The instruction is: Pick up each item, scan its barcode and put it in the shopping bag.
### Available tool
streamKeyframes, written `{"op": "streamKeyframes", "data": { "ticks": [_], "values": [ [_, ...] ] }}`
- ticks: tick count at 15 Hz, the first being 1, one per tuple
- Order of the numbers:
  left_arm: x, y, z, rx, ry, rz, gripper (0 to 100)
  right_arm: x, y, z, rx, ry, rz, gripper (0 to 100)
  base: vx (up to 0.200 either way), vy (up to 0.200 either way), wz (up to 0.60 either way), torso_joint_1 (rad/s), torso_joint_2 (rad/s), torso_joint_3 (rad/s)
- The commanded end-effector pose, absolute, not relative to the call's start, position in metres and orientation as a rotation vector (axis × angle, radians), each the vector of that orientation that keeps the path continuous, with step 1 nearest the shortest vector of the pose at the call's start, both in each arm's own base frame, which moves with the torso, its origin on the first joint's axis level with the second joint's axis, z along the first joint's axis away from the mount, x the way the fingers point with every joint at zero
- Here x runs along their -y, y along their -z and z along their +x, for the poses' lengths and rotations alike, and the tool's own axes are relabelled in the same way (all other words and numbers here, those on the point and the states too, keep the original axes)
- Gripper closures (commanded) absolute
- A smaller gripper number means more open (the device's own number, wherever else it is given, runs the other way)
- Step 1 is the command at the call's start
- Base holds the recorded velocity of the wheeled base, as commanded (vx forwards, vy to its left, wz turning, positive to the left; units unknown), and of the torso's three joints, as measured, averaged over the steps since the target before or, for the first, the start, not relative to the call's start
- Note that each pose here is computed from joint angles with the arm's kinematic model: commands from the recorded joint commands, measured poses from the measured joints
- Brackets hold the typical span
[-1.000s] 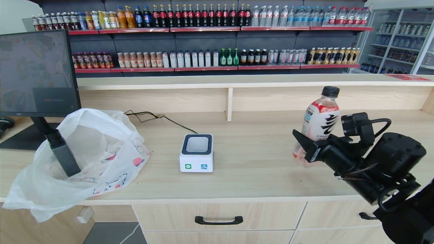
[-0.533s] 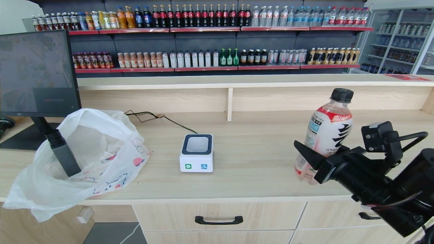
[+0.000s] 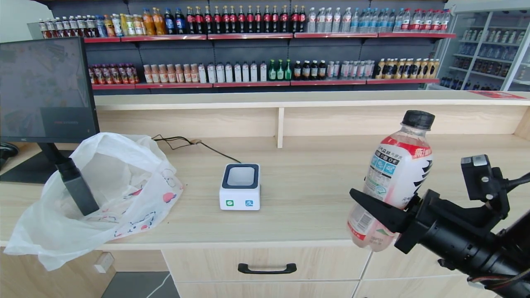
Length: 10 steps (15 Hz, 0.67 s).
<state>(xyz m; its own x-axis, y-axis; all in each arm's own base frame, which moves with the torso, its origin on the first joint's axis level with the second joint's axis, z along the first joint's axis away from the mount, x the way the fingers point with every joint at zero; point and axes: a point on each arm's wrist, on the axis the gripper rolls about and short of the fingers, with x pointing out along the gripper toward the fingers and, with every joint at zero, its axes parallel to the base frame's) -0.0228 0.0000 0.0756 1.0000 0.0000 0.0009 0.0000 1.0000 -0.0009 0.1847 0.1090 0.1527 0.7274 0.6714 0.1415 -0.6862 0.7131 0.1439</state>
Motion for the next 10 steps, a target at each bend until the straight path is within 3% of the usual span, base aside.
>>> {"op": "streamKeyframes", "data": {
  "ticks": [1,4,10],
  "values": [
    [0.0,-0.076,-0.023,0.002,0.0,-0.002,0,-0.114,-0.148,0.192,0.055,-0.76,0.195,100,0.0,0.0,0.0,0.0,0.0,0.0],
    [0.0,-0.076,-0.023,0.002,0.0,-0.002,0,-0.136,-0.147,0.181,-0.026,-0.875,0.344,100,0.0,0.0,0.0,0.0,0.0,0.0],
    [0.0,-0.076,-0.023,0.002,0.0,-0.002,0,-0.17,-0.202,0.19,0.064,-1.075,0.647,100,0.0,0.0,0.0,0.0,0.0,0.0]
  ]
}}
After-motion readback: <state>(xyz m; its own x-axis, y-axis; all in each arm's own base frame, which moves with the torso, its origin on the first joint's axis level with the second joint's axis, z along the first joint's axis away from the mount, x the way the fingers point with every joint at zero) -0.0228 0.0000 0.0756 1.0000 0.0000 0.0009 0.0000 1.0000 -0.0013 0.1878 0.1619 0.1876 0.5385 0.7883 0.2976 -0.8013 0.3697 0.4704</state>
